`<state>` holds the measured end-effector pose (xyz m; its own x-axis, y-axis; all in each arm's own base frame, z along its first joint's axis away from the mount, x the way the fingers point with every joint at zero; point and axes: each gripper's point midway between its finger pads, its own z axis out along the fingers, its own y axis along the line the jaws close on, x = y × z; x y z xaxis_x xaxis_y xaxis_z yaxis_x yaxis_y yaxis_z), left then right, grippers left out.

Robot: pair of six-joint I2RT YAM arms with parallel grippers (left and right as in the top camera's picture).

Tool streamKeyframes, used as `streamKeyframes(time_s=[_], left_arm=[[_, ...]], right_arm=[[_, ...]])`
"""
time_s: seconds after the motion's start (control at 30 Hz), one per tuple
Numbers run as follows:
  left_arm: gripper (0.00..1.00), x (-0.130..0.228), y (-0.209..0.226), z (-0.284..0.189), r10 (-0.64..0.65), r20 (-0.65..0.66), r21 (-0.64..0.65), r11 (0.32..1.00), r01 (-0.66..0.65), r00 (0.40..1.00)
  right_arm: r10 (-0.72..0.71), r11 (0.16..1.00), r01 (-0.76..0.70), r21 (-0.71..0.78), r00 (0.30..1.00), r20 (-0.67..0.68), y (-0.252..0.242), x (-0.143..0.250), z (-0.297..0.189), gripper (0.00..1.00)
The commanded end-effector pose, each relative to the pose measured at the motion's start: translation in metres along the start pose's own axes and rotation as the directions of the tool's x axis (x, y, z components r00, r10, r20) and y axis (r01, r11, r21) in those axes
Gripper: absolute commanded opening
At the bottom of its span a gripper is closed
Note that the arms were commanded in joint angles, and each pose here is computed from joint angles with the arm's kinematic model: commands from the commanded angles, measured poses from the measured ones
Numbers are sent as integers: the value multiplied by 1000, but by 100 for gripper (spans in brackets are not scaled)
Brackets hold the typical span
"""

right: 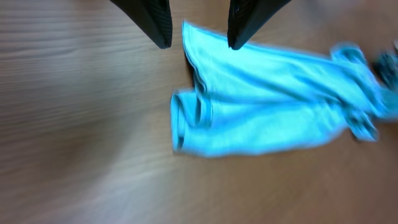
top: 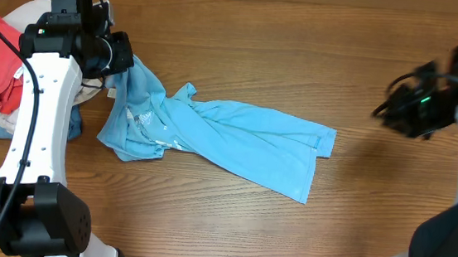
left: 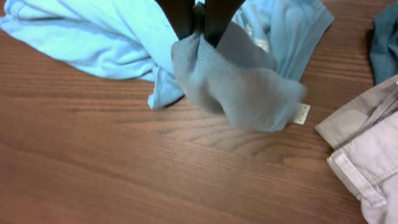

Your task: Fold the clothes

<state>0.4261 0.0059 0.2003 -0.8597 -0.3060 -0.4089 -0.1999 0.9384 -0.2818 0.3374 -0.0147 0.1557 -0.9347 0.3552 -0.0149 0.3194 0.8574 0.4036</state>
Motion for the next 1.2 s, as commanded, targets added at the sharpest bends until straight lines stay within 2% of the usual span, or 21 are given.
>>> streamKeyframes(time_s=[0.0, 0.2, 0.37, 0.57, 0.77, 0.83, 0.97, 1.17], left_arm=[[4, -1, -7, -5, 72, -1, 22, 997, -72, 997], [4, 1, -6, -5, 79, -9, 12, 997, -79, 997], [4, 0, -4, -5, 80, -7, 2, 997, -79, 997], [4, 1, -2, -5, 78, -12, -7, 997, -78, 997], [4, 1, -2, -5, 79, -10, -6, 997, -79, 997], [4, 1, -2, -5, 83, -10, -6, 997, -83, 997], [4, 1, -2, -5, 82, -11, -6, 997, -82, 997], [4, 1, -2, -5, 83, -9, -6, 997, -83, 996]], right_arm=[[-9, 1000, 10, 2, 989, -151, -4, 42, 45, 34], [23, 1000, -28, -6, 929, -368, 0, 127, 119, 34], [29, 999, -14, 42, 919, -393, 4, 160, 156, 34], [98, 974, -18, 224, 932, -350, -14, 170, 168, 37], [101, 966, -12, 260, 937, -335, -16, 170, 169, 43], [95, 962, 1, 273, 937, -335, -18, 172, 169, 48], [125, 937, -14, 350, 947, -296, -29, 169, 167, 48], [116, 930, -12, 368, 958, -263, -31, 162, 166, 47]])
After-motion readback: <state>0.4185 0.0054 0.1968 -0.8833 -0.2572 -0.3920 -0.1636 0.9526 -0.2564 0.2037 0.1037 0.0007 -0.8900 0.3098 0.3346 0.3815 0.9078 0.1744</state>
